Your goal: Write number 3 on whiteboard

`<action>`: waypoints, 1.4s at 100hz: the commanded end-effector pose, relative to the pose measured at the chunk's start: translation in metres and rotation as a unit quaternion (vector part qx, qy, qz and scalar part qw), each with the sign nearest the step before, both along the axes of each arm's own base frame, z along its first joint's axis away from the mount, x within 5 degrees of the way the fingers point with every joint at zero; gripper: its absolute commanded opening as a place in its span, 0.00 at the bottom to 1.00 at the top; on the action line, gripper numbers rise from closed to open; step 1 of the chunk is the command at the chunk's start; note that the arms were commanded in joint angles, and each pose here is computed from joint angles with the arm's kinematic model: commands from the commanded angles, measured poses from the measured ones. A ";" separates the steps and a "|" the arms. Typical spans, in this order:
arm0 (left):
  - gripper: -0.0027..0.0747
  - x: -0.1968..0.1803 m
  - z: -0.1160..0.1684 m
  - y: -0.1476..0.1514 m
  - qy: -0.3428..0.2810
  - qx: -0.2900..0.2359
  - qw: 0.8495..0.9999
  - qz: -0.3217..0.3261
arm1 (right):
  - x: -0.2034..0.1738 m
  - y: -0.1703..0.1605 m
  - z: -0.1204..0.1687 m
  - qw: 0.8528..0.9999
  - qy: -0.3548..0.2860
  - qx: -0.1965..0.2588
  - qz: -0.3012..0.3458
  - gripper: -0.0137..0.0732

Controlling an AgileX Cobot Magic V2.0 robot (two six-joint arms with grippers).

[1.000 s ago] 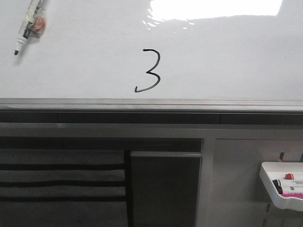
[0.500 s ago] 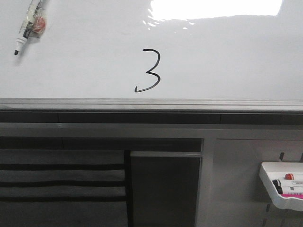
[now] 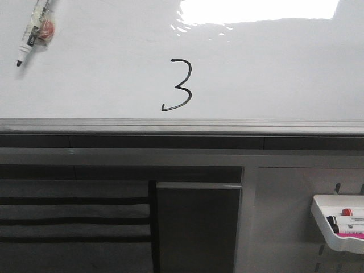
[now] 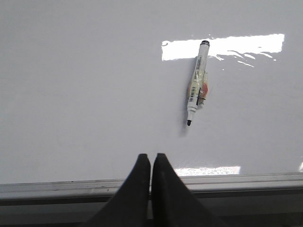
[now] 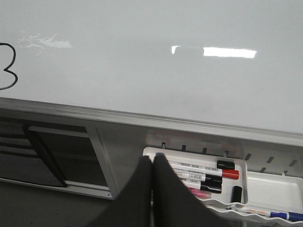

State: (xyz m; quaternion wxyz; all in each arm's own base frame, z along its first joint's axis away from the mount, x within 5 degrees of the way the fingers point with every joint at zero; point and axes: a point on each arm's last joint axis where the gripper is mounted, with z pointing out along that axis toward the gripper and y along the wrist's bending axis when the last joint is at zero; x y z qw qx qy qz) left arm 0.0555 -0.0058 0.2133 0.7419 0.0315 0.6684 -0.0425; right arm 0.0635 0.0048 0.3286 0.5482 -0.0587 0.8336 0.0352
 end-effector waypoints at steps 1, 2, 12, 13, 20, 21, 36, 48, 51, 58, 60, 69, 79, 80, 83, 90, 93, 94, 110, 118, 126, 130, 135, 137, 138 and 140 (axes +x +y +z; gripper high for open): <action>0.01 -0.003 0.006 0.000 -0.048 -0.010 0.999 -0.002 | 0.002 0.000 0.012 0.999 -0.038 -0.005 0.001 0.08; 0.01 -0.003 0.006 0.000 -0.048 -0.010 0.999 -0.002 | 0.002 0.000 0.012 0.999 -0.038 -0.005 0.001 0.08; 0.01 -0.003 0.006 0.000 -0.048 -0.010 0.999 -0.002 | 0.002 0.000 0.012 0.999 -0.038 -0.005 0.001 0.08; 0.01 -0.003 0.006 0.000 -0.048 -0.010 0.999 -0.002 | 0.002 0.000 0.012 0.999 -0.038 -0.005 0.001 0.08; 0.01 -0.003 0.006 0.000 -0.048 -0.010 0.999 -0.002 | 0.002 0.000 0.012 0.999 -0.038 -0.005 0.001 0.08; 0.01 -0.003 0.006 0.000 -0.048 -0.010 0.999 -0.002 | 0.002 0.000 0.012 0.999 -0.038 -0.005 0.001 0.08; 0.01 -0.003 0.006 0.000 -0.048 -0.010 0.999 -0.002 | 0.002 0.000 0.012 0.999 -0.038 -0.005 0.001 0.08; 0.01 -0.003 0.006 0.000 -0.048 -0.010 0.999 -0.002 | 0.002 0.000 0.012 0.999 -0.038 -0.005 0.001 0.08; 0.01 -0.003 0.006 0.000 -0.048 -0.010 0.999 -0.002 | 0.002 0.000 0.012 0.999 -0.038 -0.005 0.001 0.08; 0.01 -0.003 0.006 0.000 -0.048 -0.010 0.999 -0.002 | 0.000 -0.001 0.012 0.999 -0.041 -0.004 0.001 0.08; 0.01 -0.003 0.006 0.000 -0.048 -0.010 0.999 -0.002 | -0.001 -0.001 0.012 0.999 -0.042 -0.003 0.001 0.08; 0.01 -0.003 0.006 0.000 -0.048 -0.010 0.999 -0.002 | -0.006 -0.004 0.007 0.998 -0.055 -0.001 -0.011 0.08; 0.01 -0.003 0.006 0.000 -0.048 -0.010 0.999 -0.002 | -0.012 -0.009 -0.005 0.995 -0.092 -0.003 -0.045 0.08; 0.01 -0.003 0.006 0.000 -0.048 -0.010 0.999 -0.002 | -0.012 -0.010 -0.007 0.994 -0.094 0.000 -0.048 0.08; 0.01 -0.003 0.006 0.000 -0.048 -0.010 0.999 -0.002 | -0.012 -0.009 -0.015 0.993 -0.104 0.015 -0.056 0.08; 0.01 -0.003 0.006 0.000 -0.048 -0.010 0.999 -0.002 | -0.011 -0.006 -0.035 0.989 -0.129 0.052 -0.057 0.08; 0.01 -0.003 0.006 0.000 -0.048 -0.010 0.999 -0.002 | -0.012 -0.005 -0.044 0.986 -0.143 0.061 -0.055 0.08; 0.01 -0.003 0.006 0.000 -0.048 -0.010 0.999 -0.002 | -0.011 -0.005 -0.046 0.986 -0.145 0.063 -0.055 0.08; 0.01 -0.003 0.006 0.000 -0.048 -0.010 0.999 -0.002 | -0.008 0.000 -0.094 0.973 -0.202 0.104 -0.038 0.08; 0.01 -0.003 0.006 0.000 -0.048 -0.010 0.999 -0.002 | -0.007 0.000 -0.114 0.965 -0.232 0.119 -0.035 0.08; 0.01 -0.003 0.006 0.000 -0.048 -0.010 0.999 -0.002 | -0.008 0.000 -0.125 0.964 -0.234 0.119 -0.037 0.08; 0.01 -0.003 0.006 0.000 -0.048 -0.010 0.999 -0.002 | -0.008 0.000 -0.125 0.968 -0.219 0.117 -0.041 0.08; 0.01 -0.003 0.006 0.000 -0.047 -0.009 0.999 -0.002 | -0.008 0.000 -0.125 0.967 -0.222 0.118 -0.040 0.08; 0.01 -0.003 0.006 0.000 -0.047 -0.009 0.999 -0.002 | -0.008 0.000 -0.126 0.967 -0.222 0.118 -0.039 0.08; 0.01 -0.003 0.006 0.000 -0.047 -0.009 0.999 -0.002 | -0.008 0.000 -0.126 0.967 -0.223 0.118 -0.039 0.08; 0.01 -0.003 0.006 0.000 -0.047 -0.009 0.999 -0.002 | -0.008 0.000 -0.127 0.966 -0.226 0.118 -0.039 0.08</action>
